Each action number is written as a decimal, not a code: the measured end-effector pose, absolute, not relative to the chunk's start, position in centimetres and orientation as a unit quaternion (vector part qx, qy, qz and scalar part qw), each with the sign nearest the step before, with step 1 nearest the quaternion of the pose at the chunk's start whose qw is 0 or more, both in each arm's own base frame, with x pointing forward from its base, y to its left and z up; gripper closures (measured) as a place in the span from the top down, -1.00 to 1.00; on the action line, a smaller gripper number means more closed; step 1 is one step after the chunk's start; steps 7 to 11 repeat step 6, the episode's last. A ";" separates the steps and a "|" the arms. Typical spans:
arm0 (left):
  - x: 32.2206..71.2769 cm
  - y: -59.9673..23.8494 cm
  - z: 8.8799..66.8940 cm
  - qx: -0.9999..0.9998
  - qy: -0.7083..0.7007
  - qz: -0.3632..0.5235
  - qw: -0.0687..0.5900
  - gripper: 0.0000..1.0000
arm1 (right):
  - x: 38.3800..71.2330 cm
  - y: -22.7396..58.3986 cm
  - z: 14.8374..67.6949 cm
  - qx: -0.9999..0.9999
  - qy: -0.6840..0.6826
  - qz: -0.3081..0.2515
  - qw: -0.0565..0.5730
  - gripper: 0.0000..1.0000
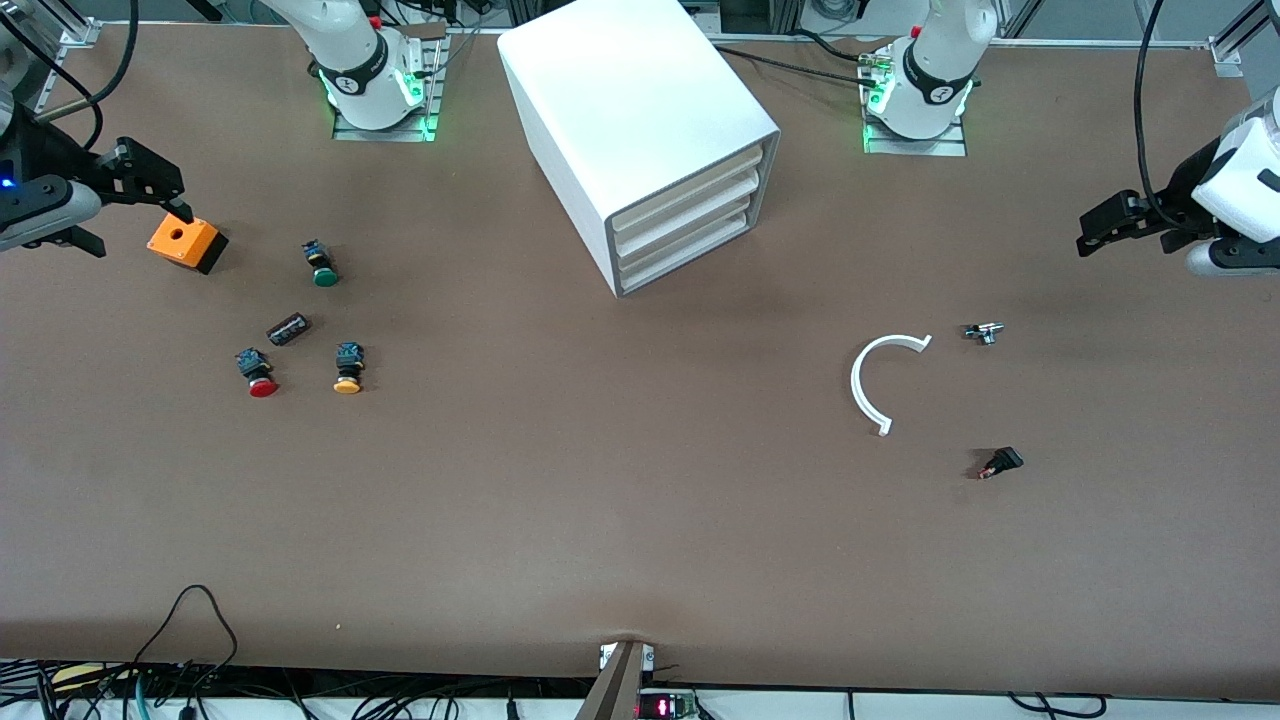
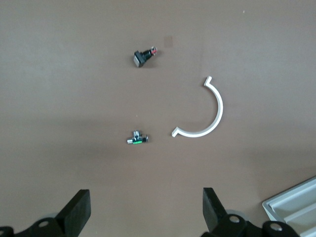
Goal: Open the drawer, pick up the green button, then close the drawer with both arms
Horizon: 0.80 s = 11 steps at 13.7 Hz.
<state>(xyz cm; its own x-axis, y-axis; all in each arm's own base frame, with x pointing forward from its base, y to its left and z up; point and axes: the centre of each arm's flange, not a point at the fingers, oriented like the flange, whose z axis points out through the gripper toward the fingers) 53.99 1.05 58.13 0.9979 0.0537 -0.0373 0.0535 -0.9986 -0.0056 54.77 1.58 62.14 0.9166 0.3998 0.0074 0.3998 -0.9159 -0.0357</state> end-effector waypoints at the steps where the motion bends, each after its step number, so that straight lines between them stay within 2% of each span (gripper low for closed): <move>1: 54.2 1.0 58.1 -1.000 -0.025 0.014 0.002 1.00 | 54.8 1.6 62.1 -0.979 -0.204 0.000 0.018 1.00; 11: 54.4 0.9 58.2 -1.000 -0.021 0.011 0.002 1.00 | 54.9 1.6 61.9 -0.979 -0.204 0.002 0.018 1.00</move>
